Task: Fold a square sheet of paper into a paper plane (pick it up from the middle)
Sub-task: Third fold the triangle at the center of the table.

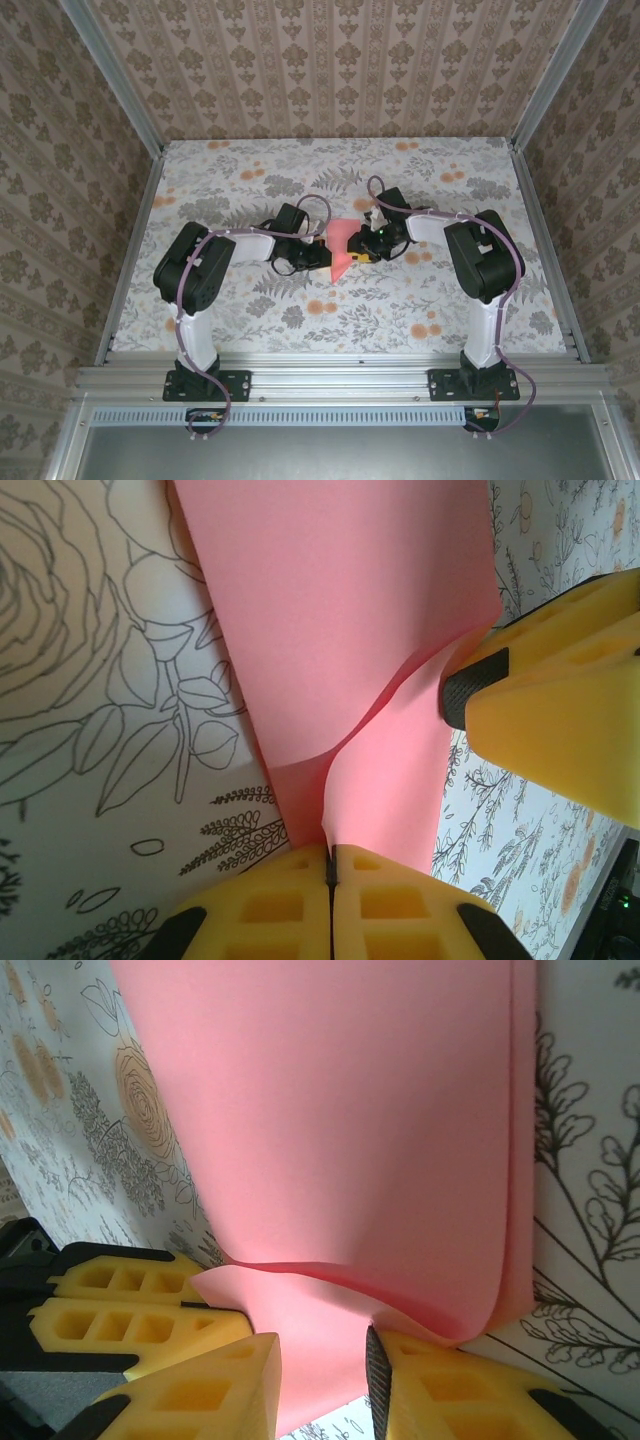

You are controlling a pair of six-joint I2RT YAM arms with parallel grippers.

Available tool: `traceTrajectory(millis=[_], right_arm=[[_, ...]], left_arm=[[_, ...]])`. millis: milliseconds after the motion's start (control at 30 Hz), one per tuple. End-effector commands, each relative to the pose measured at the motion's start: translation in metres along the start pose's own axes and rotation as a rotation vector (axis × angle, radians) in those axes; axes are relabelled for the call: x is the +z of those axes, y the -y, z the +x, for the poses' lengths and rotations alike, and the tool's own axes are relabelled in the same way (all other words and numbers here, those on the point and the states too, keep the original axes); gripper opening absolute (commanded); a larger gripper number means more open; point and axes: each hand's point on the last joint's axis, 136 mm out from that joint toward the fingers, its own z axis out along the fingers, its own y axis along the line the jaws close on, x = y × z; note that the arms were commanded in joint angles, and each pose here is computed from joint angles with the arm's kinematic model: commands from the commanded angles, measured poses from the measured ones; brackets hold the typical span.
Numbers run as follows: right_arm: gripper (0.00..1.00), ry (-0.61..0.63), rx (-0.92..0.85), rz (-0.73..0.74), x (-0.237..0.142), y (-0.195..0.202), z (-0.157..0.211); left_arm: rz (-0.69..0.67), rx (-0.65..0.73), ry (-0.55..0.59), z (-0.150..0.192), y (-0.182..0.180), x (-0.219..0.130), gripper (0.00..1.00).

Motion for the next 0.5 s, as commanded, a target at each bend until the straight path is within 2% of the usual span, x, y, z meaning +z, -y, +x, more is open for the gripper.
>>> traceTrajectory(millis=[0, 467], right_arm=[[0.32, -0.011, 0.002, 0.07, 0.004, 0.014, 0.002], [0.32, -0.03, 0.01, 0.163, 0.004, 0.034, 0.007]], left_arm=[[-0.045, -0.016, -0.027, 0.005, -0.016, 0.004, 0.07], [-0.057, -0.028, -0.022, 0.002, -0.022, 0.004, 0.08]])
